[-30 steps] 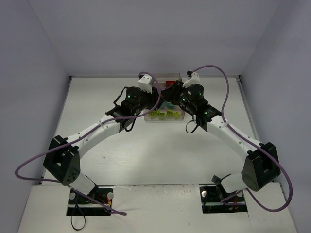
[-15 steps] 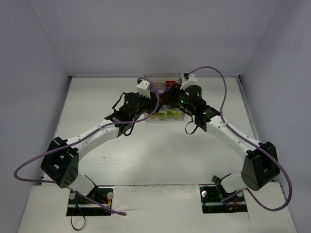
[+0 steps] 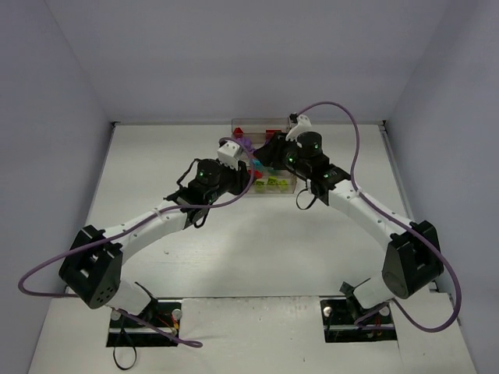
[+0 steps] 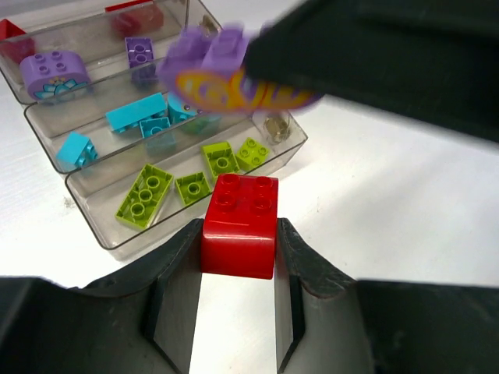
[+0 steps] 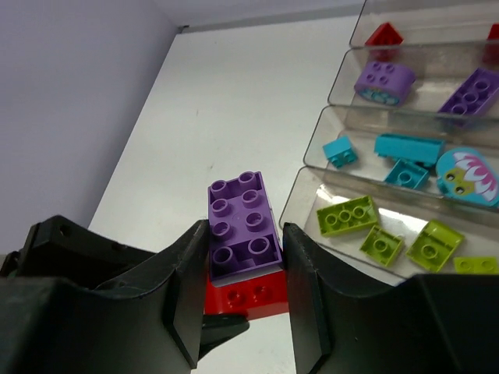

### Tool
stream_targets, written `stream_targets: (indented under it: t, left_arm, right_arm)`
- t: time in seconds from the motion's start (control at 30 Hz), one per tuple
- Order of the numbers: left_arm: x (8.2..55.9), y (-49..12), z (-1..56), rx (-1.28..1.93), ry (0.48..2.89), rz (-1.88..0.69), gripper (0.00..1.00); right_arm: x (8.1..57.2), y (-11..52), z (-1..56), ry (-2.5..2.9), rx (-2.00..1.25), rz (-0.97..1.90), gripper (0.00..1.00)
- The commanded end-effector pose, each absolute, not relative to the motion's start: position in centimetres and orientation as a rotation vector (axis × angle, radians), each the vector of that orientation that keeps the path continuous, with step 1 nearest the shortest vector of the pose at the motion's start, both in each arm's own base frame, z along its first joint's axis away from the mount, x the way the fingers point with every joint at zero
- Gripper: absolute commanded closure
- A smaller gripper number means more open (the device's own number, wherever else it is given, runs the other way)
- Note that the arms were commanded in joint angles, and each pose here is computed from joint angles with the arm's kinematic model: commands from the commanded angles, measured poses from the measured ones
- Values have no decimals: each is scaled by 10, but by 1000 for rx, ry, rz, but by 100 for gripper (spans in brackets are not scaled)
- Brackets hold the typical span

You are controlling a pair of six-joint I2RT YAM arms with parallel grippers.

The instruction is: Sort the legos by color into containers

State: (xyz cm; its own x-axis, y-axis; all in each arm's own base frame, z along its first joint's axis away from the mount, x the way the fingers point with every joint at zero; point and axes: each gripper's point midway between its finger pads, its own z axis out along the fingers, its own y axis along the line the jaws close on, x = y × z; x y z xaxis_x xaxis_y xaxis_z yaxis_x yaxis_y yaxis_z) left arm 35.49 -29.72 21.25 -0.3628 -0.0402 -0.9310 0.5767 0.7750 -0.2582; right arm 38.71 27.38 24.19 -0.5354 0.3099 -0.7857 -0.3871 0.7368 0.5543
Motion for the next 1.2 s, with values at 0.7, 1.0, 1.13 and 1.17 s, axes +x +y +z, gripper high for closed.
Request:
stream_targets:
  t: [0.7, 1.0, 1.13, 1.17]
  left_arm:
    - [342, -242, 247, 285, 1887, -668, 91]
    - [327, -226, 252, 269, 1902, -639, 91]
    - [321, -223, 254, 269, 1894, -643, 91]
    - [321, -221, 254, 265, 1892, -639, 91]
  right_arm:
    - [532, 219, 214, 1762, -686, 630, 100]
    - [570, 216, 166, 1814, -698, 589, 100]
    - [581, 215, 153, 1826, -689, 568, 100]
    - [583, 215, 148, 1832, -688, 564, 100]
